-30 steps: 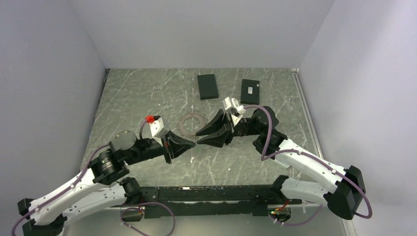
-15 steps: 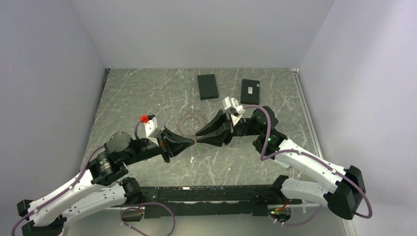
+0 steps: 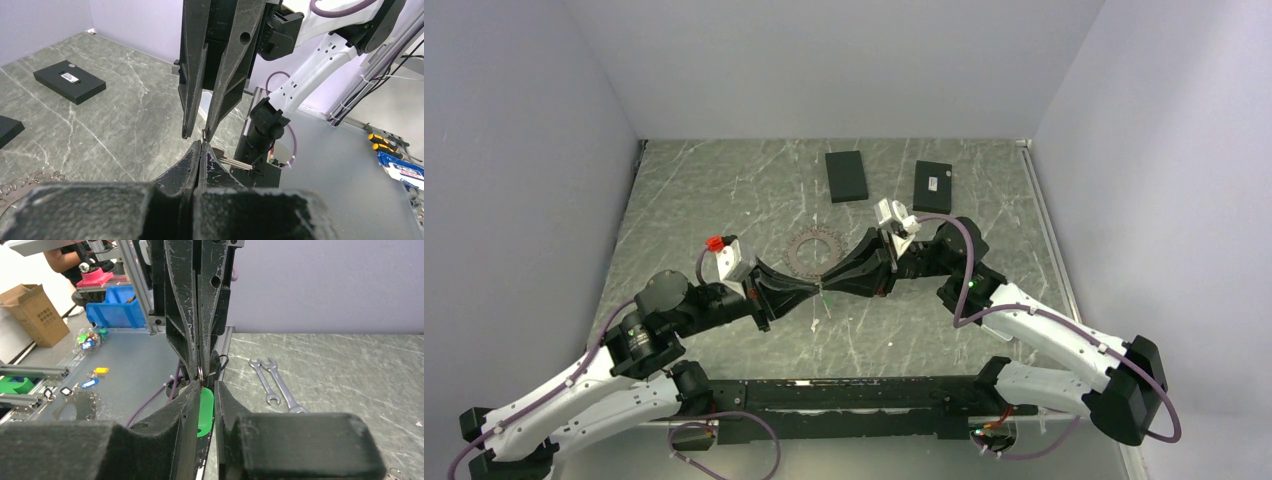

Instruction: Put the keys on the keyring

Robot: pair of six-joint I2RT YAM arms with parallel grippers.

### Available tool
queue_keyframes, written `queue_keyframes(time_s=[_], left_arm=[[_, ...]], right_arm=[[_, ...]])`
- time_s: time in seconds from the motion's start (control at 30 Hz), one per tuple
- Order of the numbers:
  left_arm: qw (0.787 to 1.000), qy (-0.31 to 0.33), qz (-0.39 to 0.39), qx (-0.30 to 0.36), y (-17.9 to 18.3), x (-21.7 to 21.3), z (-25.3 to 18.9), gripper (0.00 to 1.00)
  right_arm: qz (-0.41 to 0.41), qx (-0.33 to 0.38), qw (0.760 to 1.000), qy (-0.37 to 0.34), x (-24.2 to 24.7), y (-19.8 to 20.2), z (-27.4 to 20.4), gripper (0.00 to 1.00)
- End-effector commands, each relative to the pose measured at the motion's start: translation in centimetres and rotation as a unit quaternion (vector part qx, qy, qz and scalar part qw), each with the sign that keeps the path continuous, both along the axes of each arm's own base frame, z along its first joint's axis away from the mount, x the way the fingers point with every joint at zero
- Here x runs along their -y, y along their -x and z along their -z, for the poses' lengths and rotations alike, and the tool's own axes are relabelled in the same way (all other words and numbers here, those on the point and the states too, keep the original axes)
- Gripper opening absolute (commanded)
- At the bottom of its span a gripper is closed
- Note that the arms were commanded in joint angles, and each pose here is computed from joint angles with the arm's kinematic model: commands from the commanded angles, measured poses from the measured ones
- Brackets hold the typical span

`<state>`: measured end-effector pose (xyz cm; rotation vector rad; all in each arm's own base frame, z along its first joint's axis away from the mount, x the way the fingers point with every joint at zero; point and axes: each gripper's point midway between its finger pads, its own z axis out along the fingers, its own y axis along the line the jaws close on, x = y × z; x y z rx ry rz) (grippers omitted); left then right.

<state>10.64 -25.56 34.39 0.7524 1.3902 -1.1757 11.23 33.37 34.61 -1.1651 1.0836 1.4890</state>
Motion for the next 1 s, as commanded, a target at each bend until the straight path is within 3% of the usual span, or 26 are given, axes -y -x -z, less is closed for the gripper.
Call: queue_keyframes(time_s=[0.0, 0.53, 0.83, 0.9, 0.97], left_arm=[[0.999, 0.032, 0.000, 0.011, 0.3, -0.3, -1.7, 0.00], [1.000, 0.027, 0.002, 0.004, 0.1, 0.1, -1.0, 0.00], [1.000, 0.029, -0.011, 0.005, -0.2, -0.3, -0.8, 0.00], [0.999, 0.030, -0.021, 0.003, -0.5, -0.5, -0.8, 0.13], [0.999, 0.025, -0.033, -0.006, -0.9, -0.6, -0.4, 0.40]], right_arm=[[-0.011, 0.025, 0.999, -0.021, 0.0, 0.5, -1.6, 0.20], [-0.017, 0.023, 0.999, -0.018, -0.3, 0.7, -1.5, 0.16], [-0.026, 0.018, 0.999, -0.010, -0.7, 0.8, -1.0, 0.00], [-0.029, 0.019, 0.999, -0.009, -0.8, 0.9, -1.0, 0.00], [-0.023, 0.016, 1.000, -0.009, -0.8, 0.7, -0.8, 0.00]])
